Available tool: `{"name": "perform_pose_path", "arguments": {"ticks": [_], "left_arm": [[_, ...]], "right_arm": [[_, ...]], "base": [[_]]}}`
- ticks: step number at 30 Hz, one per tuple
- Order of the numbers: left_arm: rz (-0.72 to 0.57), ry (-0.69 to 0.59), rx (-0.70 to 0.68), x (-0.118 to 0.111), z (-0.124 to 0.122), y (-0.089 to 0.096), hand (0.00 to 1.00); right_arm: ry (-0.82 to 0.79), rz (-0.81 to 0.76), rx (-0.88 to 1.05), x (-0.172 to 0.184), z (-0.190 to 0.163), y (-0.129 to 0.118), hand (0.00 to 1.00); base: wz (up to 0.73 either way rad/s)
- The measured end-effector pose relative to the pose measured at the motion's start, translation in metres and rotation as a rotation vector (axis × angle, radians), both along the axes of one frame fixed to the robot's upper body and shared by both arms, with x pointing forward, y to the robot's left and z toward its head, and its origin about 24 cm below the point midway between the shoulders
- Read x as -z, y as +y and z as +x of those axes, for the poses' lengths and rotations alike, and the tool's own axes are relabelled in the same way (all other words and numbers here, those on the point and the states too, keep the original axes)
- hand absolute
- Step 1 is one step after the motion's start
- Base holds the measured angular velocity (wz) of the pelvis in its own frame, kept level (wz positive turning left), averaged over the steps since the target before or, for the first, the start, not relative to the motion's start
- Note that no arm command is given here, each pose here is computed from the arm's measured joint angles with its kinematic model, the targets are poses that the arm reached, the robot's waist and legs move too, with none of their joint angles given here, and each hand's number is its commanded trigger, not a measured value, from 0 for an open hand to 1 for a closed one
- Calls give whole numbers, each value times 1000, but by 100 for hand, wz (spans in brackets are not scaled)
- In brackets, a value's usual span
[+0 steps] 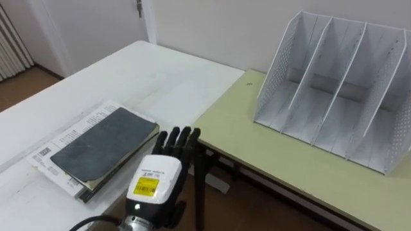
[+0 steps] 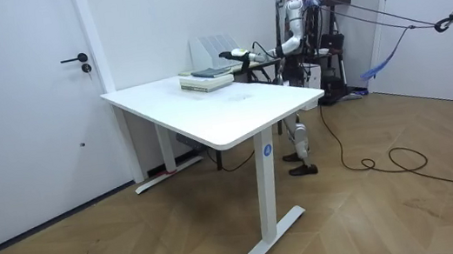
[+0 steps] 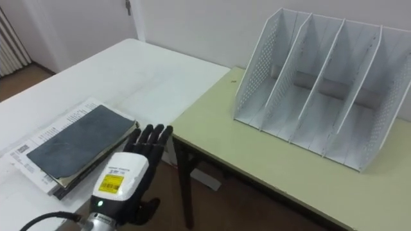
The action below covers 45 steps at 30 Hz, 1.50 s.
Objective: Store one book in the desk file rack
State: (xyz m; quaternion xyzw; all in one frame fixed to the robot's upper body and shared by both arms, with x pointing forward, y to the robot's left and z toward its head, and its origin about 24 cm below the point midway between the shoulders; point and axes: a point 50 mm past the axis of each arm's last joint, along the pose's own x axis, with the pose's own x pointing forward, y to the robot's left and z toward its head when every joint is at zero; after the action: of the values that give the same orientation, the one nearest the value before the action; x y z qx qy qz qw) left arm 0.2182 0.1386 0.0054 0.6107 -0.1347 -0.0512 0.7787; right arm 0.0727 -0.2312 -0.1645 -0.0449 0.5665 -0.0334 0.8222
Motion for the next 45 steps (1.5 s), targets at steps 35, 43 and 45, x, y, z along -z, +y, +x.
{"name": "perform_pose_path", "arguments": {"ticks": [35, 43, 45], "left_arm": [[57, -203, -200, -31, 5, 46, 0], [56, -138, -223, -17, 4, 51, 0], [52, -116, -237, -13, 3, 53, 0]], "right_arm": [[37, -12, 51, -1, -13, -14, 0], [35, -27, 54, -1, -12, -15, 0], [35, -28, 54, -1, -12, -15, 0]], "base": [[0], [0], [0]]}}
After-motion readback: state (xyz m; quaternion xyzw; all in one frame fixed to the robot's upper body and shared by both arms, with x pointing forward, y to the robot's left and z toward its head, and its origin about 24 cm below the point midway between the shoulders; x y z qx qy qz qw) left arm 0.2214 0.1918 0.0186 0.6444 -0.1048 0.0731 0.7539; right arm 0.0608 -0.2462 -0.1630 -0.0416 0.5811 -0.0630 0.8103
